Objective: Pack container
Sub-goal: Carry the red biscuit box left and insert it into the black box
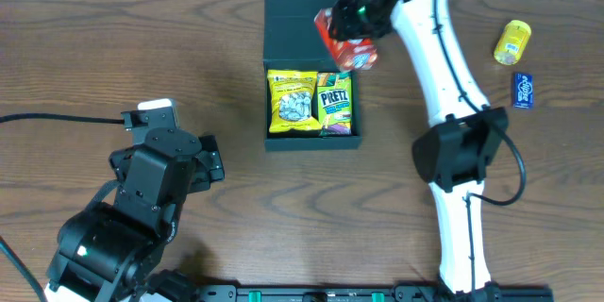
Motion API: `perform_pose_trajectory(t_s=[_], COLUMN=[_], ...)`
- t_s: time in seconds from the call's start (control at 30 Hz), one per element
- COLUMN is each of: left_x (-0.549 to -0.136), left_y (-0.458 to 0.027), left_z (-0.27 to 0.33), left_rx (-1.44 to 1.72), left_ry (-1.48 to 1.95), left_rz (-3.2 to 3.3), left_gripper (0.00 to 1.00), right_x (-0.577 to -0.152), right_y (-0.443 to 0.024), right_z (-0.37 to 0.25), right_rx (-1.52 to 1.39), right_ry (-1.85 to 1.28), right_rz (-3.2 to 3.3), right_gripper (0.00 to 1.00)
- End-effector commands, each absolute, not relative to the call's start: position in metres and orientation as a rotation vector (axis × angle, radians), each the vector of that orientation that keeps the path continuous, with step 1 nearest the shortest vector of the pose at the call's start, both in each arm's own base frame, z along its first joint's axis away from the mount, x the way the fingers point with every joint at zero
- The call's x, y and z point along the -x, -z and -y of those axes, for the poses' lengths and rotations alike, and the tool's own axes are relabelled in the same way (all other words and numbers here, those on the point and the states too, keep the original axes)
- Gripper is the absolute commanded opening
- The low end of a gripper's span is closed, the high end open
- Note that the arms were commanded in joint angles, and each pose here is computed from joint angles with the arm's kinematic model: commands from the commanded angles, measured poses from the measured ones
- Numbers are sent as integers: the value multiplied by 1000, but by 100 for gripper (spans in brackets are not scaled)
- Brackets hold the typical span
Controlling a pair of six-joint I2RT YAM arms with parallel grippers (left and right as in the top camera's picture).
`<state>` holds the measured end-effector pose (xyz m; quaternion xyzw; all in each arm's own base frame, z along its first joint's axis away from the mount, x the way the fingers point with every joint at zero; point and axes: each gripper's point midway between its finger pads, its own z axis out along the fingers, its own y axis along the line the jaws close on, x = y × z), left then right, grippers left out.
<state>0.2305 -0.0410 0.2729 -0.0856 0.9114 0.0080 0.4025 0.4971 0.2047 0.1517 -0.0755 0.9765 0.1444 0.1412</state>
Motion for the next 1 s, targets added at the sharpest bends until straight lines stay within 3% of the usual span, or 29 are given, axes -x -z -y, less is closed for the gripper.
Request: perform_pose_trajectory(t_s=[0.0, 0.3, 0.9, 0.97], left_x=[-231, -231, -231, -231], left_y=[-277, -277, -277, -277], left_z=[37, 37, 37, 37], left_rx=[213, 213, 213, 213], left_ry=[-42, -42, -42, -42], left_rz=[-2289, -2289, -2289, -2289], left_gripper=[95, 95, 95, 95], right_x=[-489, -446, -416, -416], right_y=[-161, -156, -98, -95], right_z=[-206, -218, -205, -205], right_rx=[12, -24, -82, -78], right_ry=[-238, 147, 289, 291], right_rz=[-2822, -2839, -3002, -3004], right_gripper=[47, 45, 47, 54])
